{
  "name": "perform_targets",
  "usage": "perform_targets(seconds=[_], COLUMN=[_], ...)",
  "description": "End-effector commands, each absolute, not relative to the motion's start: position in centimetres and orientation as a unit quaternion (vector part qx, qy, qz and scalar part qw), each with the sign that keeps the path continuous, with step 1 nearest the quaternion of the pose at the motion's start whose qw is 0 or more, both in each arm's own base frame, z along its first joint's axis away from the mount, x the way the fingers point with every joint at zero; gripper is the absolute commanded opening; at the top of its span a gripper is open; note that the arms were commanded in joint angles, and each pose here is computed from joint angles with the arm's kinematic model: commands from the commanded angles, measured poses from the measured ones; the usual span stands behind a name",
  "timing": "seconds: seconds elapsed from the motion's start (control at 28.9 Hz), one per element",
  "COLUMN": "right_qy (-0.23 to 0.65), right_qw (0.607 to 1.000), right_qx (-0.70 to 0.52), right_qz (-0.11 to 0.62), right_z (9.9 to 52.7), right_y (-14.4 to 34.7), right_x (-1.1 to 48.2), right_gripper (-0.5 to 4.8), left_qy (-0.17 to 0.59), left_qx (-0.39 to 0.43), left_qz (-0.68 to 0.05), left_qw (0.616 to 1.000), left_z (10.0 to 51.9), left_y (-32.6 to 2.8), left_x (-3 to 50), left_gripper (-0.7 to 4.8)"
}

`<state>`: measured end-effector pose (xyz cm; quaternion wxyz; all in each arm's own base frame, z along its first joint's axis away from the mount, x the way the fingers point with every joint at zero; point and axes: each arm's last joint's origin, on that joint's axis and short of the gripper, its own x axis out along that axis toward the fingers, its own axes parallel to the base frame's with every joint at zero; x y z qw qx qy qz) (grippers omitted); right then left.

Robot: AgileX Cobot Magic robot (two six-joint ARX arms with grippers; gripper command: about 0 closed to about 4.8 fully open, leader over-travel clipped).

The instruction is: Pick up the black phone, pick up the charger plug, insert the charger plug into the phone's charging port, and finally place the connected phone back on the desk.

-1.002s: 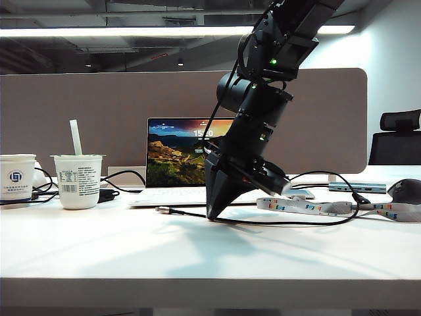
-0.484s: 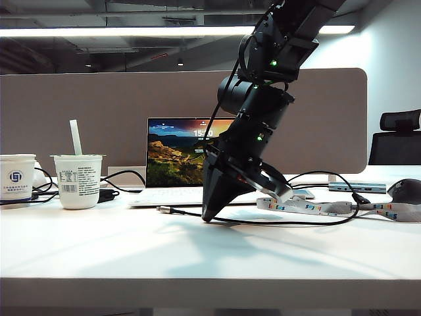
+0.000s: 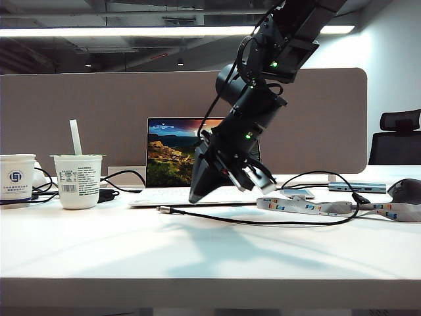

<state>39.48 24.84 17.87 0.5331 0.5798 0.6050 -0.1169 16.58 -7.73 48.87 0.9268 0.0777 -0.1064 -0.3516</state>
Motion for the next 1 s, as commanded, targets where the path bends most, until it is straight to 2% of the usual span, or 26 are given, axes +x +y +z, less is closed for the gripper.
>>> perform_targets(seconds=[0.03,0.38,0.48,0.62,0.69,0.86,1.0], right_qy=[0.569,0.506,0.494,0.497,0.502,0.514,0.509], right_qw=[0.559,0.605,0.578,0.489,0.466,0.459,0.47], right_qx=[0.594,0.6,0.633,0.69,0.697,0.692,0.688], right_qz=[-0.101,-0.133,-0.143,-0.196,-0.212,-0.215,-0.215], right_z=[18.34,18.4,18.58,18.5,18.41,18.32,18.27], right_y=[25.15,24.9,25.05,25.1,25.08,25.1,25.14], right_x=[40.04,40.49,40.66,40.47,40.32,40.15,40.11], right_gripper=[0.04,0.03,0.03,0.03,0.03,0.03,0.03], left_qy=[-0.137,-0.138,-0.138,-0.139,-0.14,-0.139,-0.139], left_qx=[0.08,0.08,0.08,0.08,0.08,0.08,0.08], left_qz=[-0.349,-0.349,-0.349,-0.349,-0.349,-0.349,-0.349], left_qw=[0.923,0.923,0.923,0.923,0.923,0.923,0.923], left_z=[49.67,49.69,49.71,49.74,49.75,49.74,49.74], left_y=[-7.55,-7.52,-7.49,-7.48,-7.47,-7.47,-7.47], left_x=[16.08,16.03,15.93,15.92,15.9,15.9,15.9], left_gripper=[-0.07,-0.06,-0.07,-0.07,-0.07,-0.06,-0.06])
